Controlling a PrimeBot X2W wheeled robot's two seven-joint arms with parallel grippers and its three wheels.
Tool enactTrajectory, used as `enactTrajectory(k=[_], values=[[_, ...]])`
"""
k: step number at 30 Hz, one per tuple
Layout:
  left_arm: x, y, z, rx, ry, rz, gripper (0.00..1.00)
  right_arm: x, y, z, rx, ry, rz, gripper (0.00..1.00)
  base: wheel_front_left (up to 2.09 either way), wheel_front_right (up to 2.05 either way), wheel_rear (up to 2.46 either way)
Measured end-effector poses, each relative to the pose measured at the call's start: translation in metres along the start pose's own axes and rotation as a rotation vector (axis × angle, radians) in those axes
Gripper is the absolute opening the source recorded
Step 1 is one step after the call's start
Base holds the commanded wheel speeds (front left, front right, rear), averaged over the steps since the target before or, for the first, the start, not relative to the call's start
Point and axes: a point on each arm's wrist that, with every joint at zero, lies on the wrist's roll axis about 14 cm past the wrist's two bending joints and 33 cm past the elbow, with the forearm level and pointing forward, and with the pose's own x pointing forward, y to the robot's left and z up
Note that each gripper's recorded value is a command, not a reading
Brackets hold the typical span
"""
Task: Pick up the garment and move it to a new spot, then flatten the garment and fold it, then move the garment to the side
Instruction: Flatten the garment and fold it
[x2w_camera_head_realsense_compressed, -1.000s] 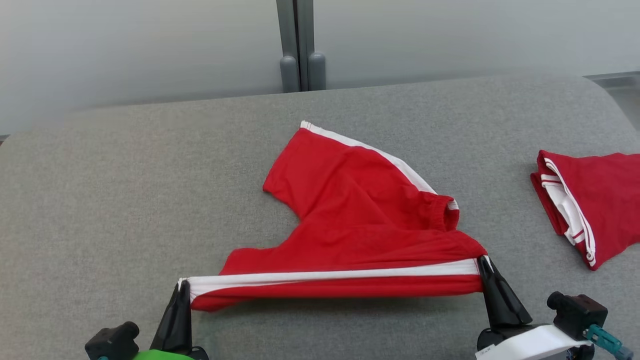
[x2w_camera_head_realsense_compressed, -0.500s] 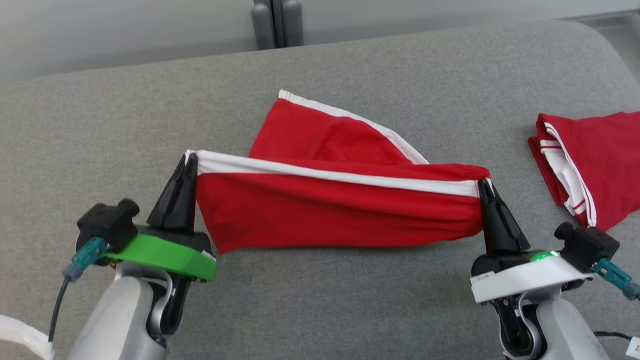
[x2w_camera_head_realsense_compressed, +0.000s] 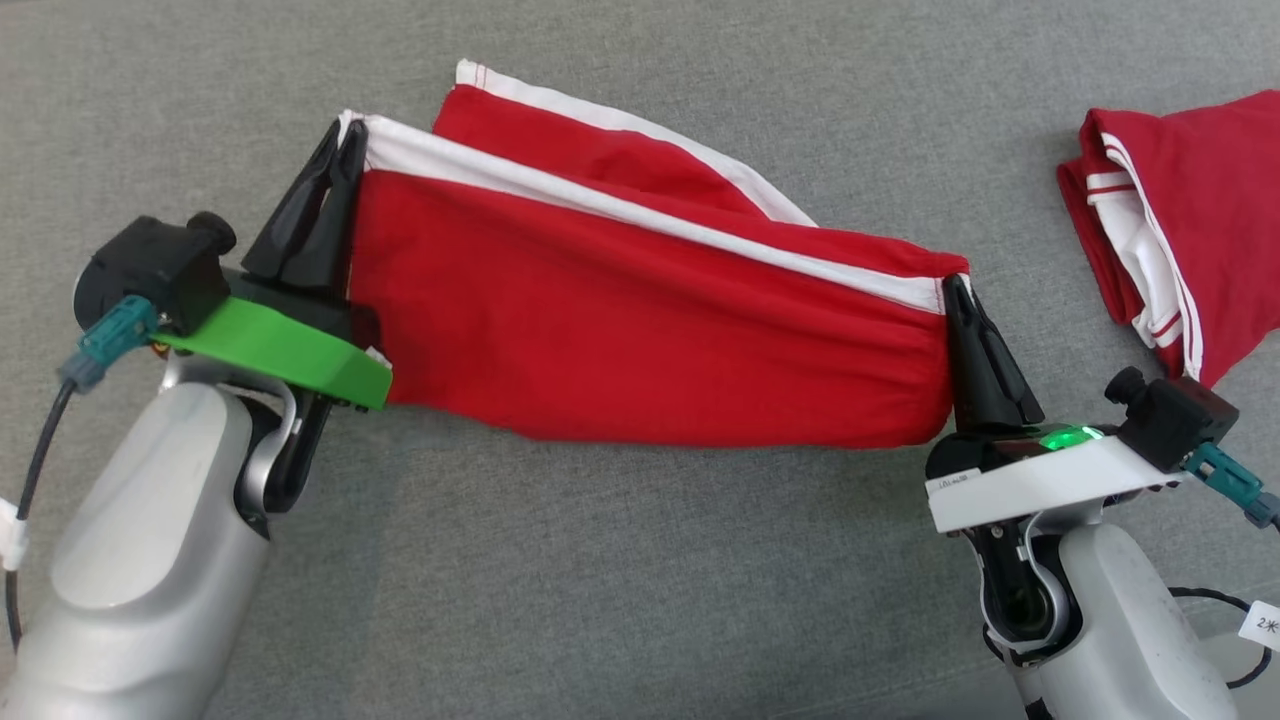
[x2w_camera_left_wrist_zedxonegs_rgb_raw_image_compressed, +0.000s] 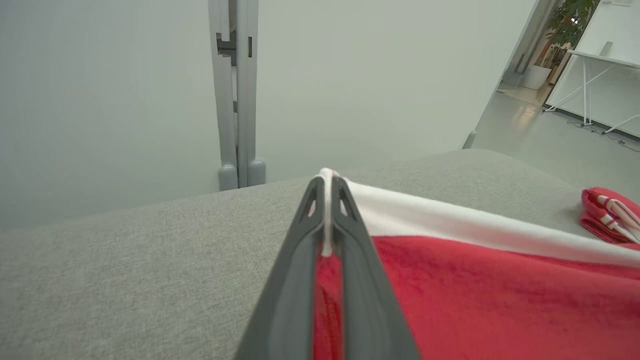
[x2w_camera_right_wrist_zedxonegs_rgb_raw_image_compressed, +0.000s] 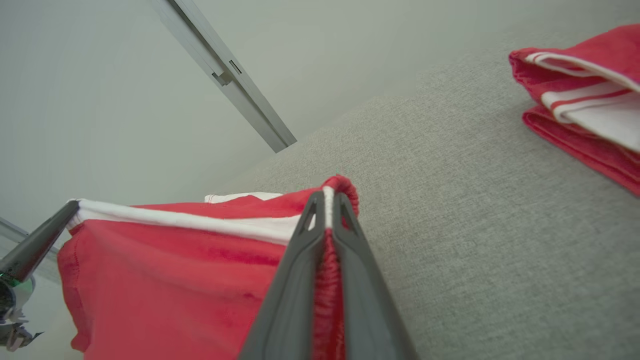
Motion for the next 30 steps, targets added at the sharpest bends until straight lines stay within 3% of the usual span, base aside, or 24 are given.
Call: enactTrajectory(k=[16,30], values=[[0.067,0.006,-0.048,0.043,0.077,-0.103,0.0,0.01,-0.031,-0.009,-0.001,0.013,-0.068,0.0,0.0,0.0,0.0],[0.069,0.007,-0.068,0.023,0.124,-0.095,0.0,0.017,-0.022,-0.004,0.01,-0.008,-0.037,0.0,0.0,0.0,0.0]])
